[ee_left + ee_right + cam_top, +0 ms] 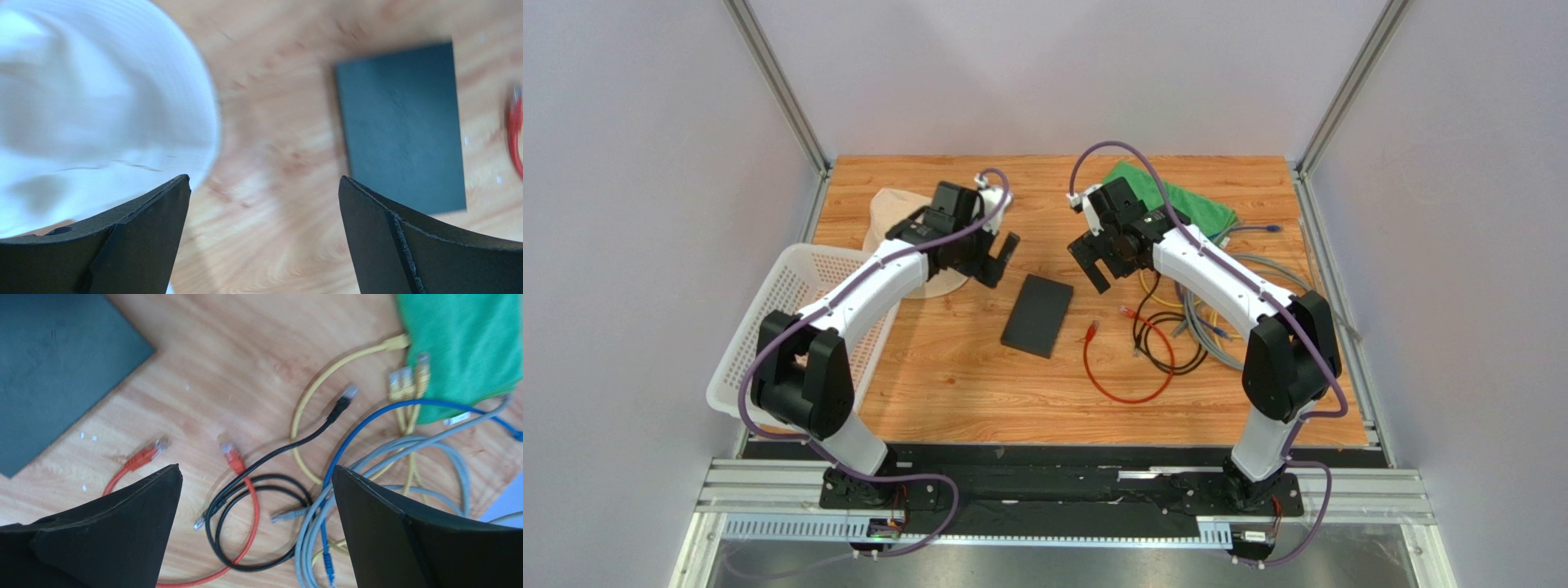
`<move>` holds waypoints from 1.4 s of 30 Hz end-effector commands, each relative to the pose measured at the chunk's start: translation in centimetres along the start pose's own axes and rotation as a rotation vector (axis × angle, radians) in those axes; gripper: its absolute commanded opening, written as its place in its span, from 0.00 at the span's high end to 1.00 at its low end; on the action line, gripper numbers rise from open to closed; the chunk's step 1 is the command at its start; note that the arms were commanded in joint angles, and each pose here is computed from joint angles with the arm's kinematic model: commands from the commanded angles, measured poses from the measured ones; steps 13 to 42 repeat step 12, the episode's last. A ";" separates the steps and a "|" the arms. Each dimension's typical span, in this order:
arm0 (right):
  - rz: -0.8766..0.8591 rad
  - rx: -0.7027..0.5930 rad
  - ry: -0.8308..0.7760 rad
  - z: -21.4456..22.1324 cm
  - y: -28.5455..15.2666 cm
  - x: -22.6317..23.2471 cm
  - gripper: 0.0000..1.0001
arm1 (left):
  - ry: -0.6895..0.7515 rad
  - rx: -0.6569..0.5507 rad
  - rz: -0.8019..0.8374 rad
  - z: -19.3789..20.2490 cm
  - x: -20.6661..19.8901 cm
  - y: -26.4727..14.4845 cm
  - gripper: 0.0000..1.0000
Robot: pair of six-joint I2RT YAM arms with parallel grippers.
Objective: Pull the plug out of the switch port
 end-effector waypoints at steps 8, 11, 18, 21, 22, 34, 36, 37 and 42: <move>0.138 -0.120 0.100 -5.5 -0.1 -5.7 0.00 | -0.128 -0.123 -0.177 -2.7 8.6 -4.7 0.01; 0.104 -0.101 0.108 -5.1 0.2 -5.1 0.00 | -0.154 -0.113 -0.112 -1.8 7.1 -3.7 0.01; 0.094 -0.100 0.106 -5.0 0.2 -4.9 0.00 | -0.163 -0.112 -0.099 -1.6 6.8 -3.6 0.01; 0.094 -0.100 0.106 -5.0 0.2 -4.9 0.00 | -0.163 -0.112 -0.099 -1.6 6.8 -3.6 0.01; 0.094 -0.100 0.106 -5.0 0.2 -4.9 0.00 | -0.163 -0.112 -0.099 -1.6 6.8 -3.6 0.01; 0.094 -0.100 0.106 -5.0 0.2 -4.9 0.00 | -0.163 -0.112 -0.099 -1.6 6.8 -3.6 0.01; 0.094 -0.100 0.106 -5.0 0.2 -4.9 0.00 | -0.163 -0.112 -0.099 -1.6 6.8 -3.6 0.01; 0.094 -0.100 0.106 -5.0 0.2 -4.9 0.00 | -0.163 -0.112 -0.099 -1.6 6.8 -3.6 0.01; 0.094 -0.100 0.106 -5.0 0.2 -4.9 0.00 | -0.163 -0.112 -0.099 -1.6 6.8 -3.6 0.01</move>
Point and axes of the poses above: each gripper's point midway between its finger pads, its own y axis out along the fingers, its own x axis along the line the jaws close on, z = x × y, the point moved 3 cm from there along -y, back along the fingers, and after that the axes turned 13 degrees about y, right-handed, at the moved point
